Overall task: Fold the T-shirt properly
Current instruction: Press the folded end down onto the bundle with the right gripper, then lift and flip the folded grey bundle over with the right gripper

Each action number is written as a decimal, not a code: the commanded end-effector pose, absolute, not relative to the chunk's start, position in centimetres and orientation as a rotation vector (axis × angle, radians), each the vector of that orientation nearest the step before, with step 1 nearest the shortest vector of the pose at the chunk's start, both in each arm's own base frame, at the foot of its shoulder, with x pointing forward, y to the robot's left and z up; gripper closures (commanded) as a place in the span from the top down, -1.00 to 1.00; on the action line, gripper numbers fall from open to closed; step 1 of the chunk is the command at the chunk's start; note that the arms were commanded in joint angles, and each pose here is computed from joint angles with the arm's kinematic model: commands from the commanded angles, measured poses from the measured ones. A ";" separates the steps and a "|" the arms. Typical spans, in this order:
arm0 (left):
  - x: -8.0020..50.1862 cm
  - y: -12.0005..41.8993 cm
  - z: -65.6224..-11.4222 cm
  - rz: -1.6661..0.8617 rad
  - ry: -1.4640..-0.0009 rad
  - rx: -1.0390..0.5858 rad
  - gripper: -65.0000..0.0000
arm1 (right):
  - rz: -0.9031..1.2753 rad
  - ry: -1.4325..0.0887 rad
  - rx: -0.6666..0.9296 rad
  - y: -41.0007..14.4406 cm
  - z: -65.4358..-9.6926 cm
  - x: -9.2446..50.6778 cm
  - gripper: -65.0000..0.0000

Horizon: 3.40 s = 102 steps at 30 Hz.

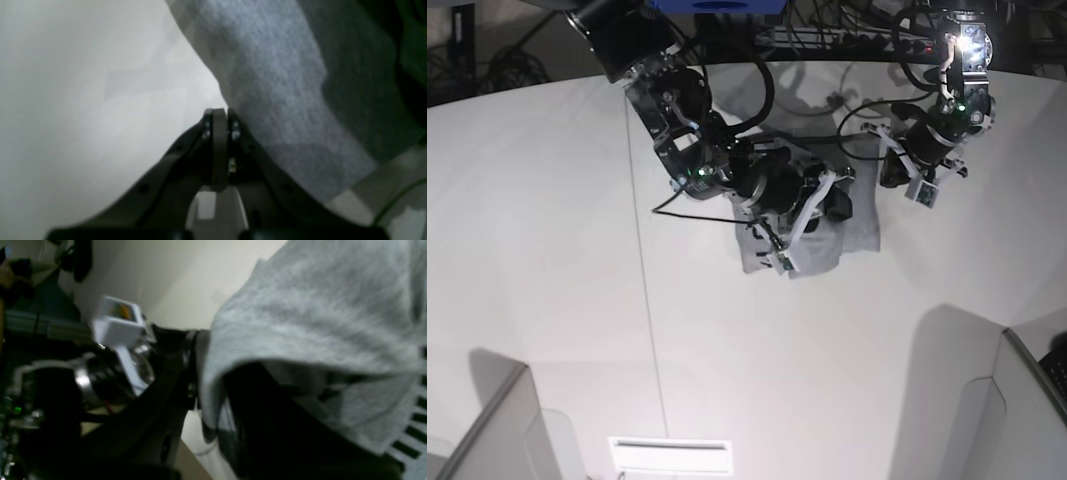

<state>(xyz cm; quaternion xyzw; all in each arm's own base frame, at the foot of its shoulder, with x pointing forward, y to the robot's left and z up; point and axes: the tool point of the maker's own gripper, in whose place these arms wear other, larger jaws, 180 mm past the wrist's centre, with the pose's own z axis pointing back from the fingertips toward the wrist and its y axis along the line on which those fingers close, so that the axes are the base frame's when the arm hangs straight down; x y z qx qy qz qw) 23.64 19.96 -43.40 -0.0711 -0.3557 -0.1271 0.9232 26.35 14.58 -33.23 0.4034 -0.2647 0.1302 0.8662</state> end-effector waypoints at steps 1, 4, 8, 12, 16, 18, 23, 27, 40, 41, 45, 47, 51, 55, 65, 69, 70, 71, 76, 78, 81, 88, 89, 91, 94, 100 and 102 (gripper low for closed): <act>22.0 21.0 -44.6 -0.285 -0.642 -0.101 -1.00 | 0.273 -0.606 0.881 15.3 -31.6 27.3 -1.00; 21.7 21.7 -44.6 -0.268 -0.638 -0.088 -1.00 | 0.324 -0.610 0.881 16.5 -31.5 27.1 -1.00; 21.6 23.7 -44.2 -0.221 -0.647 -0.055 -1.00 | 0.384 -0.606 0.876 18.1 -31.9 26.6 -1.00; 21.1 24.9 -44.1 -0.197 -0.643 -0.035 -1.00 | 0.368 -0.568 0.849 18.8 -33.0 26.9 -1.00; 20.1 26.5 -43.7 -0.161 -0.641 -0.003 -1.00 | 0.373 -0.585 0.838 18.7 -32.9 27.8 -1.00; 19.1 27.2 -43.7 -0.147 -0.628 0.011 -1.00 | 0.371 -0.599 0.833 18.7 -32.8 28.4 -1.00; 18.4 28.7 -43.0 -0.125 -0.633 0.046 -1.00 | 0.374 -0.608 0.826 18.7 -32.5 29.0 -1.00; 18.2 29.4 -42.8 -0.110 -0.636 0.061 -1.00 | 0.373 -0.604 0.831 19.0 -32.4 29.0 -1.00; 18.4 29.4 -42.7 -0.109 -0.639 0.061 -1.00 | 0.394 -0.546 0.792 19.7 -34.3 27.7 -1.00; 18.4 29.4 -42.7 -0.109 -0.639 0.061 -1.00 | 0.388 -0.545 0.785 19.7 -34.4 27.8 -1.00; 18.3 29.4 -42.7 -0.109 -0.638 0.061 -1.00 | 0.378 -0.547 0.781 19.5 -34.3 28.0 -1.00; 18.2 29.4 -42.8 -0.110 -0.636 0.061 -1.00 | 0.378 -0.549 0.778 19.5 -34.3 28.1 -1.00; 18.2 29.4 -42.8 -0.110 -0.636 0.061 -1.00 | 0.379 -0.556 0.777 19.4 -34.1 28.4 -1.00; 18.2 29.4 -42.8 -0.110 -0.635 0.060 -1.00 | 0.379 -0.556 0.777 19.4 -34.1 28.4 -1.00; 18.2 29.4 -42.8 -0.110 -0.635 0.060 -1.00 | 0.377 -0.556 0.778 19.4 -34.1 28.4 0.01; 18.2 29.5 -42.8 -0.109 -0.635 0.062 -1.00 | 0.375 -0.553 0.782 19.5 -34.1 28.4 0.03; 18.2 29.5 -42.8 -0.109 -0.635 0.062 -1.00 | 0.375 -0.553 0.782 19.5 -34.1 28.4 0.03; 18.1 29.4 -42.8 -0.109 -0.635 0.062 -1.00 | 0.375 -0.553 0.782 19.5 -34.1 28.4 0.03; 17.7 31.5 -41.6 -0.070 -0.654 0.111 -1.00 | 0.380 -0.555 0.793 19.8 -33.7 28.2 0.01; 17.7 31.9 -41.2 -0.068 -0.661 0.123 -1.00 | 0.380 -0.556 0.798 20.0 -33.6 28.2 0.01; 17.4 32.4 -40.7 -0.063 -0.664 0.139 -1.00 | 0.384 -0.557 0.801 20.2 -33.3 28.2 0.01; 17.4 32.8 -40.6 -0.057 -0.667 0.148 -1.00 | 0.390 -0.555 0.803 20.4 -33.3 28.0 0.01; 17.4 32.8 -40.6 -0.055 -0.667 0.147 -1.00 | 0.413 -0.549 0.807 20.9 -33.2 27.4 0.01; 17.4 32.8 -40.6 -0.055 -0.668 0.147 -1.00 | 0.473 -0.552 0.806 21.8 -33.1 26.5 0.01; 17.5 32.8 -40.5 -0.055 -0.670 0.147 -1.00 | 0.521 -0.545 0.808 22.7 -33.1 25.3 0.01; 17.4 32.8 -40.7 -0.053 -0.666 0.146 -1.00 | 0.551 -0.557 0.823 23.3 -32.3 24.8 0.01; 17.4 32.8 -40.7 -0.053 -0.666 0.146 -1.00 | 0.618 -0.573 0.834 24.2 -31.4 23.7 0.01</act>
